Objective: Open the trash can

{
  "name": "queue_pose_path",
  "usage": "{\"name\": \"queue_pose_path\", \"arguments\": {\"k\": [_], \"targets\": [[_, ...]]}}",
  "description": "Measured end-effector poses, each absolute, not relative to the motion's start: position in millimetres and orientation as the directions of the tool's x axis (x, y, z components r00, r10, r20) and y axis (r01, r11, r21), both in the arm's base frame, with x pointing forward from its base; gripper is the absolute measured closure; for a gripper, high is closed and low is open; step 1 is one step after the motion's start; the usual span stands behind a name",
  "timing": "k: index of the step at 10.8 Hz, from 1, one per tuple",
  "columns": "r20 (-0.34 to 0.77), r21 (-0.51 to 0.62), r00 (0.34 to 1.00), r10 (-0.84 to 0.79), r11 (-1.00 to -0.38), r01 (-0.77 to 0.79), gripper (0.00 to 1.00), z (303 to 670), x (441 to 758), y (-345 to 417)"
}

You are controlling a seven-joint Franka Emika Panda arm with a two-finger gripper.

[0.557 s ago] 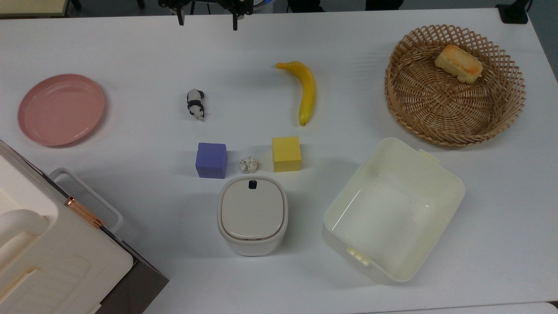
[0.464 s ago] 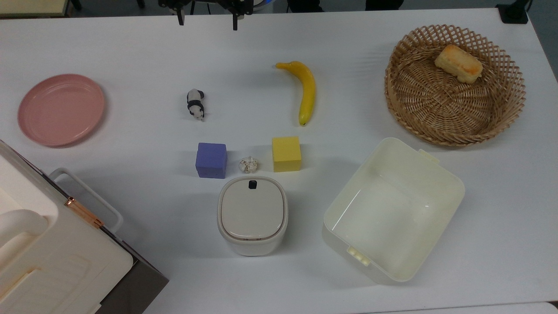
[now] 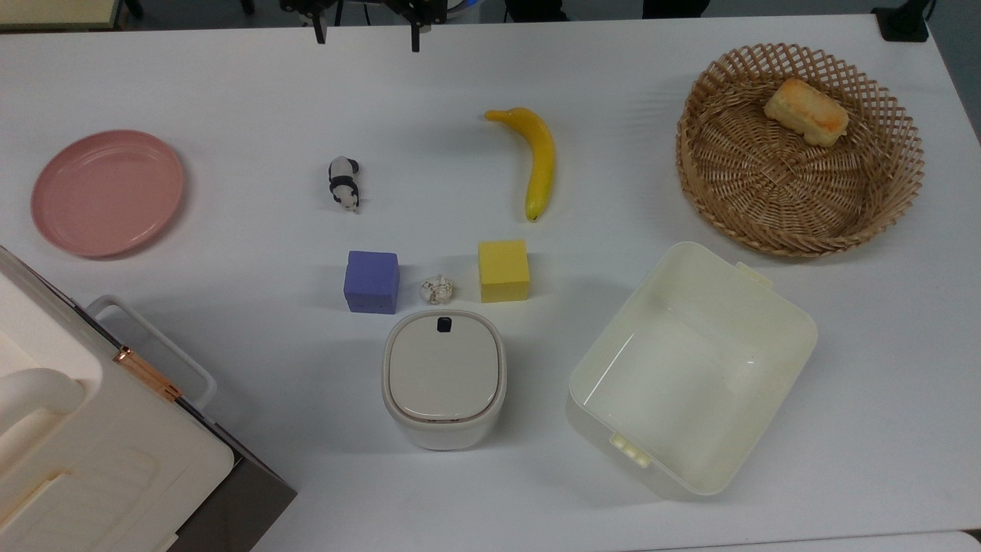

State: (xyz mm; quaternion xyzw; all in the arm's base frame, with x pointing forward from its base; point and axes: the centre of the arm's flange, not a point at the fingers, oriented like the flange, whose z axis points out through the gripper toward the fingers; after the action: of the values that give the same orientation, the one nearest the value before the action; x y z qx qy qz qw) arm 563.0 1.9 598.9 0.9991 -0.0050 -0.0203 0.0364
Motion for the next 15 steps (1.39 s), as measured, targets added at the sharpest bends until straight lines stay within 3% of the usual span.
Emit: {"name": "queue_pose_path", "arguments": {"k": [15], "targets": [[0.014, 0.020, 0.999, -0.033, -0.999, -0.033, 0.00, 606.2, 568.5, -4.9]]}}
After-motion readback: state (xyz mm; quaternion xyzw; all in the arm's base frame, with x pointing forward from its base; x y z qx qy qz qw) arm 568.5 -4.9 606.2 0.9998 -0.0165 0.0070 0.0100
